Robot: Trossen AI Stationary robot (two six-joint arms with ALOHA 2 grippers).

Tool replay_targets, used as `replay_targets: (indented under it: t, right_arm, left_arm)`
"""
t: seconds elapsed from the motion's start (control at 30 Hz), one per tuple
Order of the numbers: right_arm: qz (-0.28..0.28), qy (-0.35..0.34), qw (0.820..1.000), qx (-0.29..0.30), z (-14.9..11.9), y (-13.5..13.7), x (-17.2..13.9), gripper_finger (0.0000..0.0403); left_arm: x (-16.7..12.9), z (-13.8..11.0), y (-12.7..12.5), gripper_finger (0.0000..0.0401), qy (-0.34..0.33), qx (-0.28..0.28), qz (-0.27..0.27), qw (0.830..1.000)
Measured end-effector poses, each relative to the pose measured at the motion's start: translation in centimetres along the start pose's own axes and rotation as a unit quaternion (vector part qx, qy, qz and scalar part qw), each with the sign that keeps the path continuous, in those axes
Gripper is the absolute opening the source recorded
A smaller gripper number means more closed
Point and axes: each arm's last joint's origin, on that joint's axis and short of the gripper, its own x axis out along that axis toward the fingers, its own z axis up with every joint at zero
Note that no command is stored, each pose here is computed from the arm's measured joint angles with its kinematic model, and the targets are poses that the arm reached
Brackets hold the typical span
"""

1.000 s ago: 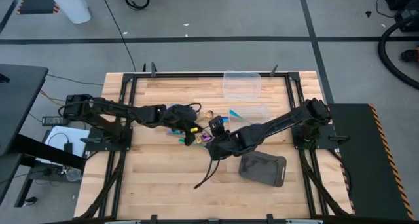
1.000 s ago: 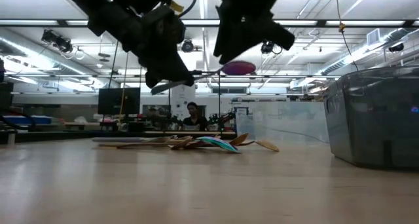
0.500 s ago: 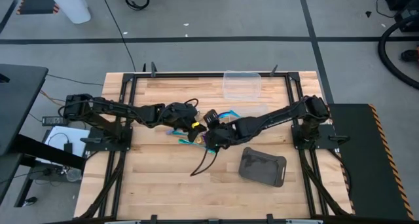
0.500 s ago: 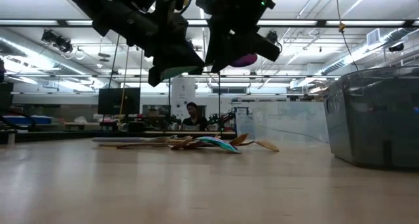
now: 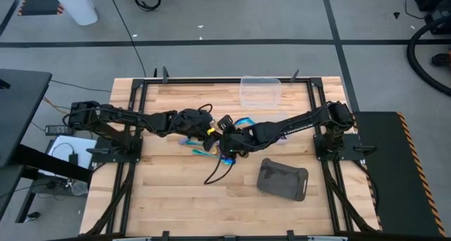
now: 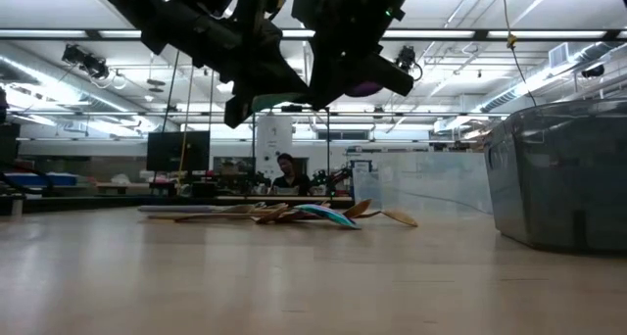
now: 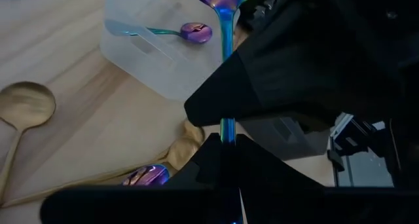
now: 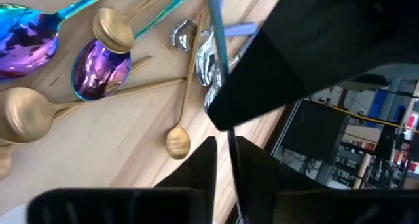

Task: Sort silverware by color (type)
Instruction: Put the blue spoon into the bottom transparent bin

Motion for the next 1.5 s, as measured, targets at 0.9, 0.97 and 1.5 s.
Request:
replay_targets:
  t: [0.9,0.97,1.5]
  right_arm:
    - [0.077,0.029,0.993,0.082,-0.8,1.4,-0.2,0.001]
    - [0.083,0.037,0.992,0.087,-1.0,1.5,-0.4,0.001]
    - [0.12,0.166,0.952,0.228,-5.4,0.4,-0.4,0.001]
  left_arm:
    - [-0.1,-1.1,0.7,0.0168,0.071,0.153,0.017,0.985]
    - [-0.2,-1.7,1.2,0.0169,0.103,0.169,0.033,0.98]
    - [-0.1,-3.4,-0.6,0.0169,0.104,0.244,0.064,0.962]
